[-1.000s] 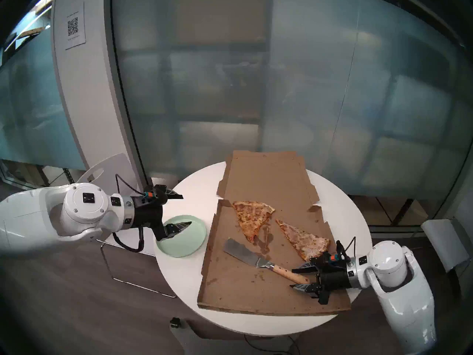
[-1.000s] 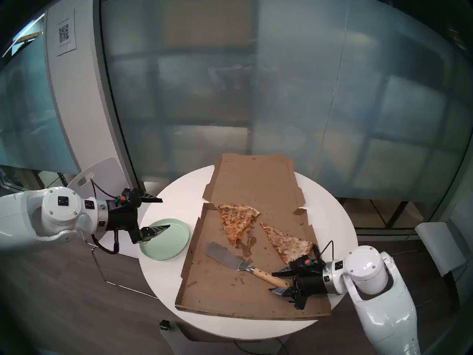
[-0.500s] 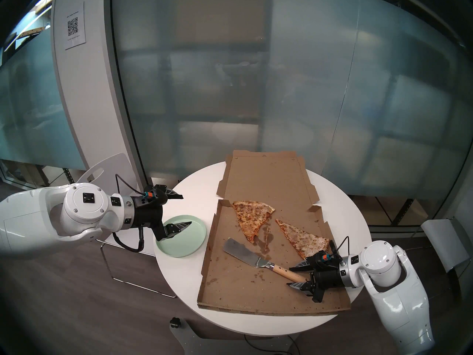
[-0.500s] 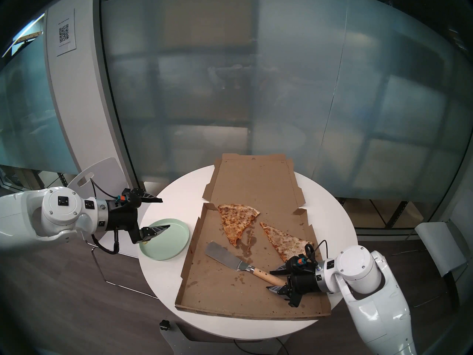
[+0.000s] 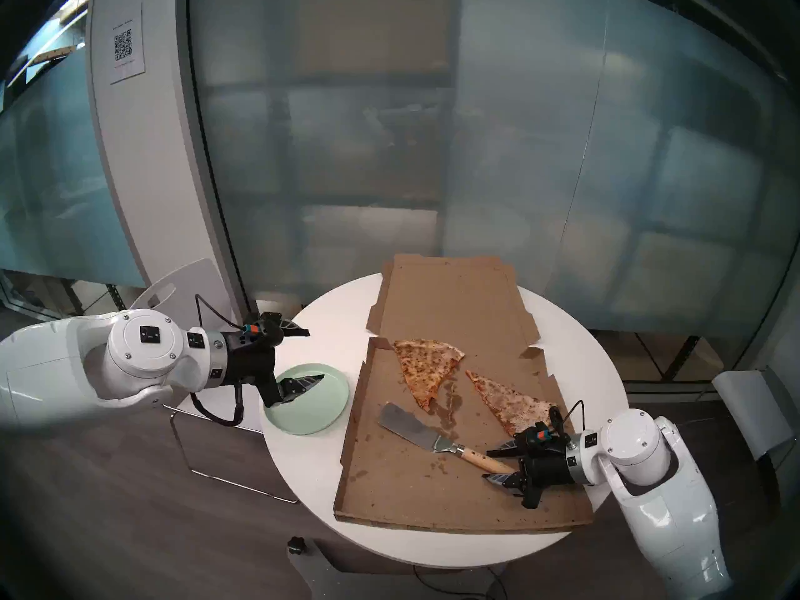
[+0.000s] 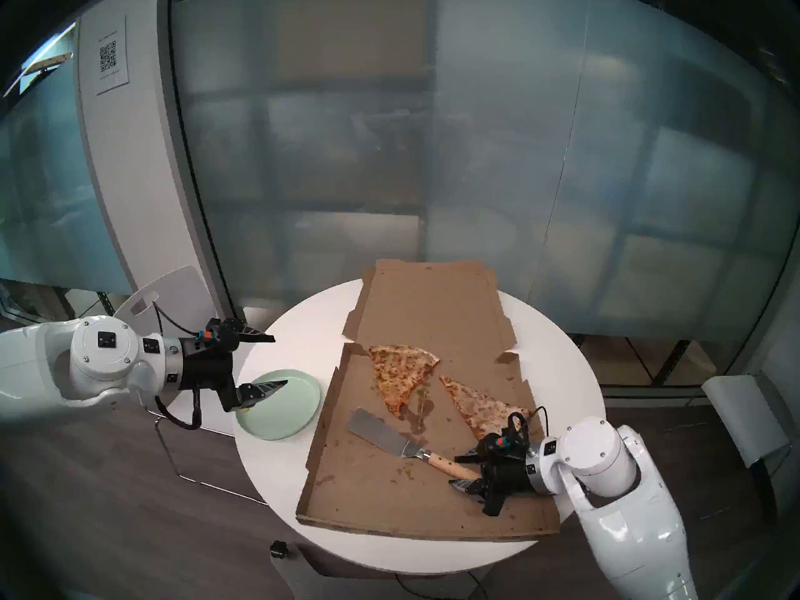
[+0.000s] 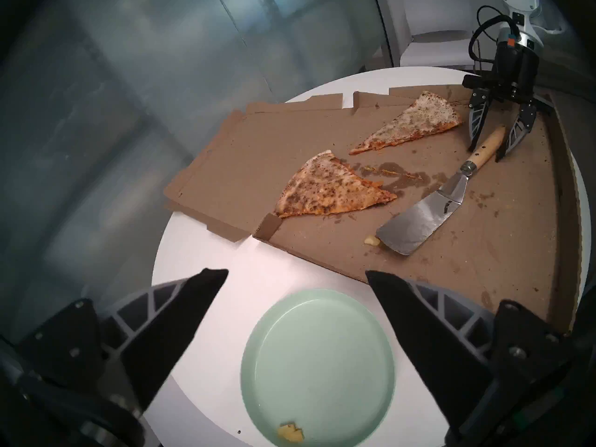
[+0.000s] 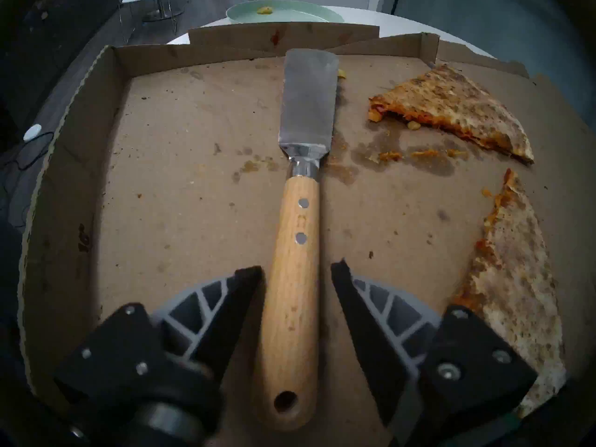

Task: Put pizza slice onto the plate

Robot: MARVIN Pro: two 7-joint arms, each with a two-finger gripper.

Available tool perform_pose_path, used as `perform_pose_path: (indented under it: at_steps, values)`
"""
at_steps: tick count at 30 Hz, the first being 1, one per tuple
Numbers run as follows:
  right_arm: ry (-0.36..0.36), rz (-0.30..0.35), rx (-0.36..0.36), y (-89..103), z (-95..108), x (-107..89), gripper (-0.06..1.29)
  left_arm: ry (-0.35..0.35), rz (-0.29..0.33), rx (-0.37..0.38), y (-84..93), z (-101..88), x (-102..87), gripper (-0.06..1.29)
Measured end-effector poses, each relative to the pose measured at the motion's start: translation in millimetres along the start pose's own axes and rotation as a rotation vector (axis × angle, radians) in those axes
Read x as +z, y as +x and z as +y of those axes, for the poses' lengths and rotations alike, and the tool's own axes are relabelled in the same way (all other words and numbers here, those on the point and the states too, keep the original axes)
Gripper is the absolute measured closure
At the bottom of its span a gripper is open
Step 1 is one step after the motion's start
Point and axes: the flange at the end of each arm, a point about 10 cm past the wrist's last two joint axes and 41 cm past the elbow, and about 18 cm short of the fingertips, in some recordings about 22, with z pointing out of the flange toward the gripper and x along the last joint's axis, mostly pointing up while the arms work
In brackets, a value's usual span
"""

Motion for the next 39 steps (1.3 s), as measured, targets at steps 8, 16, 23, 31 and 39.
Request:
perform_pose_path:
  at_steps: [8, 16, 23, 31, 39]
  values:
    - [0.003, -0.005, -0.014, 1.7, 0.0, 2.6, 0.52, 0.0, 0.0, 0.0, 0.0, 0.0, 0.0, 0.01]
    - [0.016, -0.01, -0.027, 2.7, 0.8, 1.1, 0.78, 0.0, 0.0, 0.0, 0.0, 0.0, 0.0, 0.01]
    - [0.02, -0.009, -0.028, 3.7, 3.4, -4.6, 0.94, 0.0, 0.0, 0.0, 0.0, 0.0, 0.0, 0.01]
    - [0.015, 0.007, -0.015, 13.6, 11.9, -29.8, 1.04, 0.0, 0.0, 0.0, -0.1, 0.1, 0.0, 0.01]
    - [0.008, 0.002, -0.013, 22.6, 16.7, -66.2, 1.04, 0.0, 0.0, 0.0, -0.1, 0.1, 0.0, 0.01]
